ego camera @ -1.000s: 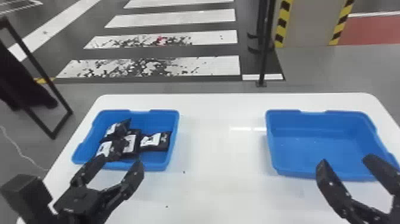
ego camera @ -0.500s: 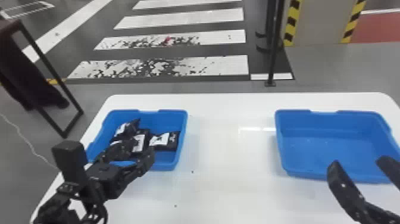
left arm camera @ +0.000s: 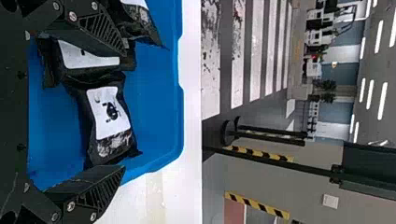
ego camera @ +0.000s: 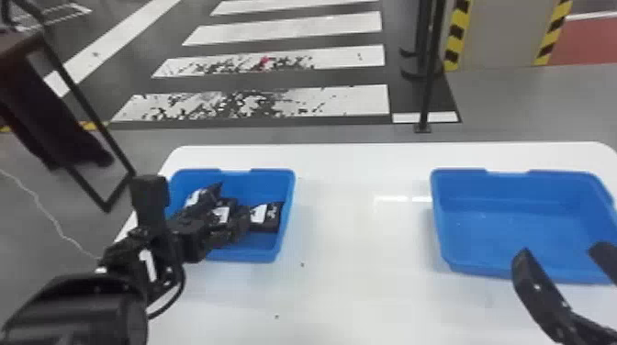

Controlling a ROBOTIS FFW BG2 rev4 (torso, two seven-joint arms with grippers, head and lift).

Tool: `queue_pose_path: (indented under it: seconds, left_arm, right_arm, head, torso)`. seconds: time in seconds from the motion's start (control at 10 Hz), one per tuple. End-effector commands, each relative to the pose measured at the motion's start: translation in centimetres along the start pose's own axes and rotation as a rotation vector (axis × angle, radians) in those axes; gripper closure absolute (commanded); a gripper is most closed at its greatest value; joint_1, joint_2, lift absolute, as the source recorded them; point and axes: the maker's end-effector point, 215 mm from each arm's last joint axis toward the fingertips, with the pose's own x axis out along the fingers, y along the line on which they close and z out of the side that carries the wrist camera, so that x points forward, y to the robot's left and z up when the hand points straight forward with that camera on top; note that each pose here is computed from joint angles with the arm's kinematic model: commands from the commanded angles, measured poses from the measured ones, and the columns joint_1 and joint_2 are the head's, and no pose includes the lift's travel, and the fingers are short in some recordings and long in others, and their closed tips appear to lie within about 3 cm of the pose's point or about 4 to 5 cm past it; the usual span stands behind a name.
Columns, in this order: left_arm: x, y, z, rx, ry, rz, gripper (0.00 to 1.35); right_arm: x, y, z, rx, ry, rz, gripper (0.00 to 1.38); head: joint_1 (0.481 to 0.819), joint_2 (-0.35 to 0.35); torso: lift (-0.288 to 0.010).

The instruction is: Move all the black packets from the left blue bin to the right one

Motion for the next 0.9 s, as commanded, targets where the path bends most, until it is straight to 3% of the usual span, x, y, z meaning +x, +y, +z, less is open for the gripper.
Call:
queue_pose_path:
  seconds: [0.0, 0.2, 0.5, 0.8]
  left_arm:
    - [2.1, 0.1, -0.7, 0.013, 0.075, -0.019, 0.18]
    - [4.3, -0.7, -2.7, -0.004, 0.166, -0.058, 0.18]
    - [6.0, -0.2, -3.1, 0.022, 0.213, -0.054, 0.18]
    - [9.5, -2.1, -5.0, 0.014, 0.281, -0.158, 0.32]
  right_arm:
    - [0.0, 0.0, -0.1, 0.002, 0.002, -0.001, 0.15]
    - [0.1, 0.1, 0.0, 0.005, -0.001, 0.001, 0.15]
    - [0.1, 0.1, -0.3, 0.013, 0.002, 0.002, 0.15]
    - [0.2, 0.1, -0.5, 0.019, 0.002, 0.002, 0.15]
  head:
    - [0.695, 0.19]
    - [0.695, 0.174]
    - [0.695, 0.157]
    - [0.695, 0.157]
  torso:
    - [-0.14]
    - [-0.14]
    - [-0.14]
    - [-0.14]
